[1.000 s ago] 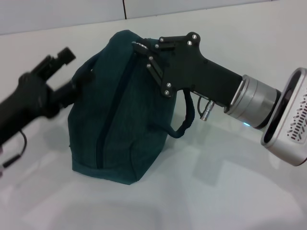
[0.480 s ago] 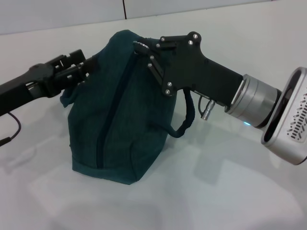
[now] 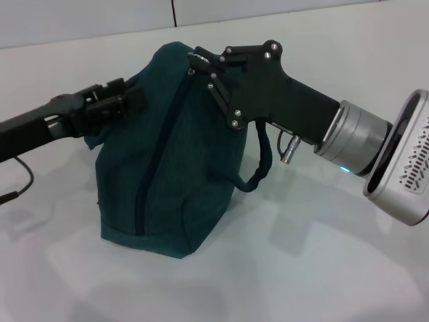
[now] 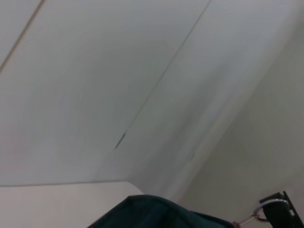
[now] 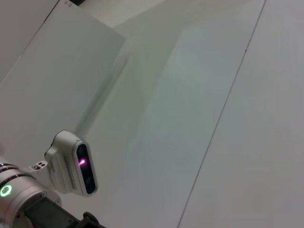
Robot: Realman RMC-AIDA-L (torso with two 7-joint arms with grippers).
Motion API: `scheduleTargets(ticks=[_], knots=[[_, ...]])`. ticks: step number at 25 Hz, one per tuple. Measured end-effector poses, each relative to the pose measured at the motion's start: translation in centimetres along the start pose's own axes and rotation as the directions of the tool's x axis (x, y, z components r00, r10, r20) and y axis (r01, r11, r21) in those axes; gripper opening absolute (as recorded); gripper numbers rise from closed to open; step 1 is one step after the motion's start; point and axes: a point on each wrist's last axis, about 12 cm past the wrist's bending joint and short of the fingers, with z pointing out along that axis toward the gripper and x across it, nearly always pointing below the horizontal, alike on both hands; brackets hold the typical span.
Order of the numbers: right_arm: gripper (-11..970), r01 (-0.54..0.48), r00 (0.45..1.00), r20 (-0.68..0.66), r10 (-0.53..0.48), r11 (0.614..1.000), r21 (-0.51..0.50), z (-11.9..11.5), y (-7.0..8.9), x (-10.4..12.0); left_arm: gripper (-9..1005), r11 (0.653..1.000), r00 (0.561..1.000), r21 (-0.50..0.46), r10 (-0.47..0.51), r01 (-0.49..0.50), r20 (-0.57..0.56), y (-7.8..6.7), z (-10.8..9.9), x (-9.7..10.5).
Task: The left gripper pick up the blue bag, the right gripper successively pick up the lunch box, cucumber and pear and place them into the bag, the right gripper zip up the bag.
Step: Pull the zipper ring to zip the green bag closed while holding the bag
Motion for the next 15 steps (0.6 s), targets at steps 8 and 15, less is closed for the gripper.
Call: scheduleTargets(ticks=[8, 15], knots=[[17, -0.005, 1.000, -0.004, 0.005, 1.000, -0.002, -0.16, 0.19, 0.05, 811, 0.999, 0.999, 0.021, -0.027, 0.028, -0.027, -0.21, 1.02, -0.01], [18, -0.007, 1.000, -0.001, 0.007, 1.000, -0.001, -0.34, 0.29, 0.02, 788, 1.000, 1.000, 0.021, 0.003, -0.002, -0.025, -0.23, 1.05, 0.43]])
